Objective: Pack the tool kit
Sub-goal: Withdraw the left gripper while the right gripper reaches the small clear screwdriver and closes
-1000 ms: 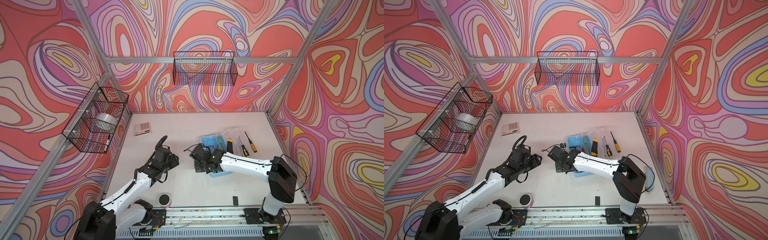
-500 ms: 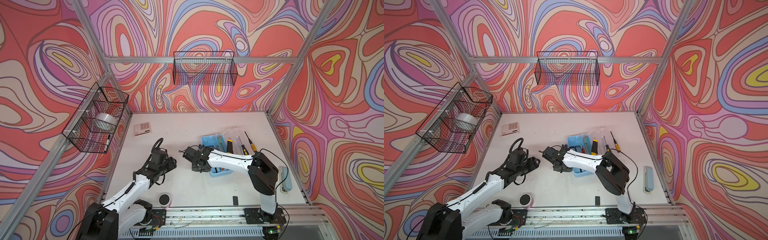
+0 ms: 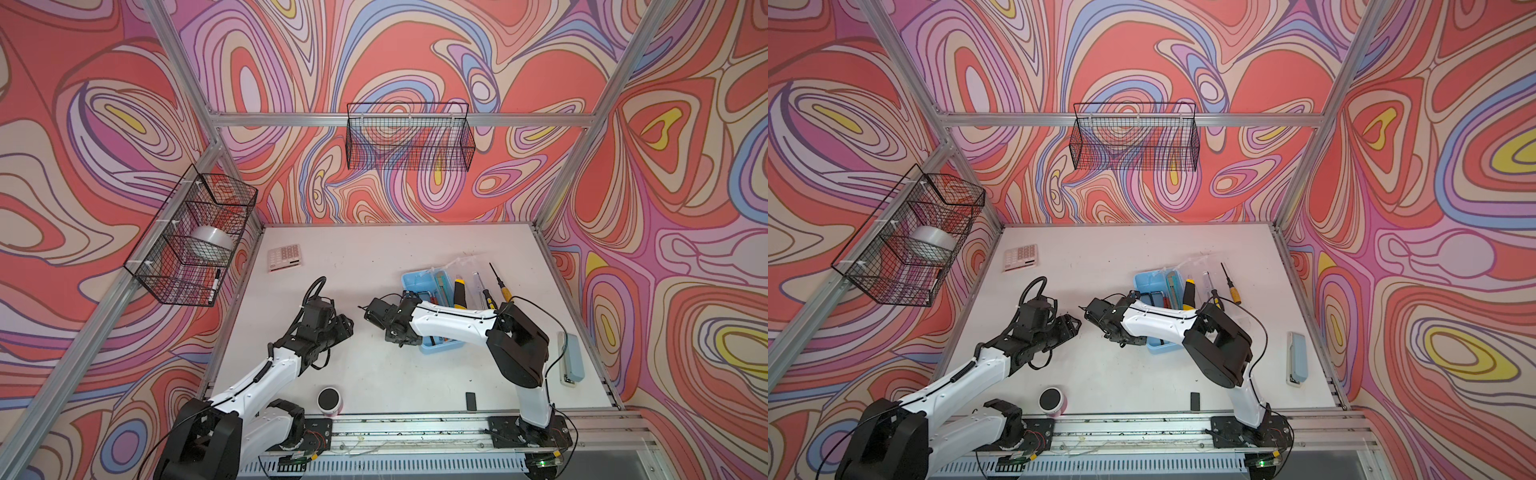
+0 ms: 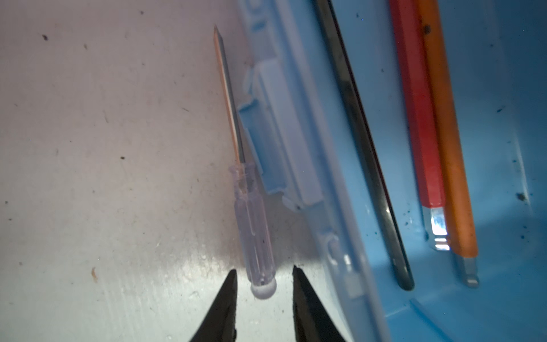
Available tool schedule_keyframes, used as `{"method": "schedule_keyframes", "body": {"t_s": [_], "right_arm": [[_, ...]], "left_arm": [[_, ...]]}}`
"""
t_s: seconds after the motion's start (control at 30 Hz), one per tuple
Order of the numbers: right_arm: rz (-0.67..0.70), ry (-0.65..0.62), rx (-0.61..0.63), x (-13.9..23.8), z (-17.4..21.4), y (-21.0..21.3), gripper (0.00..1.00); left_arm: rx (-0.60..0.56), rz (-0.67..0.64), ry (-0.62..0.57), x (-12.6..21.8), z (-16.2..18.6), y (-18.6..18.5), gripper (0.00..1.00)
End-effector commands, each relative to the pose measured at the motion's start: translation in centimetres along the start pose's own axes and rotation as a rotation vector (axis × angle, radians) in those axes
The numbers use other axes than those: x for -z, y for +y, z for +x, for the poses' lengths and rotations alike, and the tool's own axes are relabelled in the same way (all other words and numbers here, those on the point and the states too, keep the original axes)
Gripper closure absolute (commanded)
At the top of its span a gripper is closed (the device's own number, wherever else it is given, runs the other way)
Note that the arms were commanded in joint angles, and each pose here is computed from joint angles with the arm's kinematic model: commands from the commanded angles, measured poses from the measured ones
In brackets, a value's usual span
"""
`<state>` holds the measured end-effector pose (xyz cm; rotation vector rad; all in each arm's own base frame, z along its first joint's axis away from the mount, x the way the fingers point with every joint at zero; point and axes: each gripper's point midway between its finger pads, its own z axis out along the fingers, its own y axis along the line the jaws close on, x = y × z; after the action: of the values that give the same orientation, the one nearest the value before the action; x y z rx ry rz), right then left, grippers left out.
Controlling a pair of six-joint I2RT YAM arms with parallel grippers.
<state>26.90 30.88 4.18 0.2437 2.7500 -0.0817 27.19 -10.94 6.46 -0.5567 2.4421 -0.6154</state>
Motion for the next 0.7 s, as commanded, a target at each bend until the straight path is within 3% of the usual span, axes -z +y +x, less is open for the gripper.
{"method": "schedule_keyframes", "body": {"t_s": [0.0, 0.47, 0.67], "right_arm": [[0.053, -0.028, -0.016, -1.1, -0.5, -0.6, 0.69], [0.090, -0.011, 0.056, -2.7, -0.2, 0.3, 0.69], [0.073, 0.011, 0.070, -3.6, 0.4, 0.8, 0.81]], "left_arm": [[0.007, 0.001, -0.003, -0.2, 0.0, 0.4, 0.38], [0.009, -0.008, -0.004, -0.3, 0.1, 0.9, 0.38], [0.006, -0.007, -0.009, -0.2, 0.0, 1.0, 0.38]]}}
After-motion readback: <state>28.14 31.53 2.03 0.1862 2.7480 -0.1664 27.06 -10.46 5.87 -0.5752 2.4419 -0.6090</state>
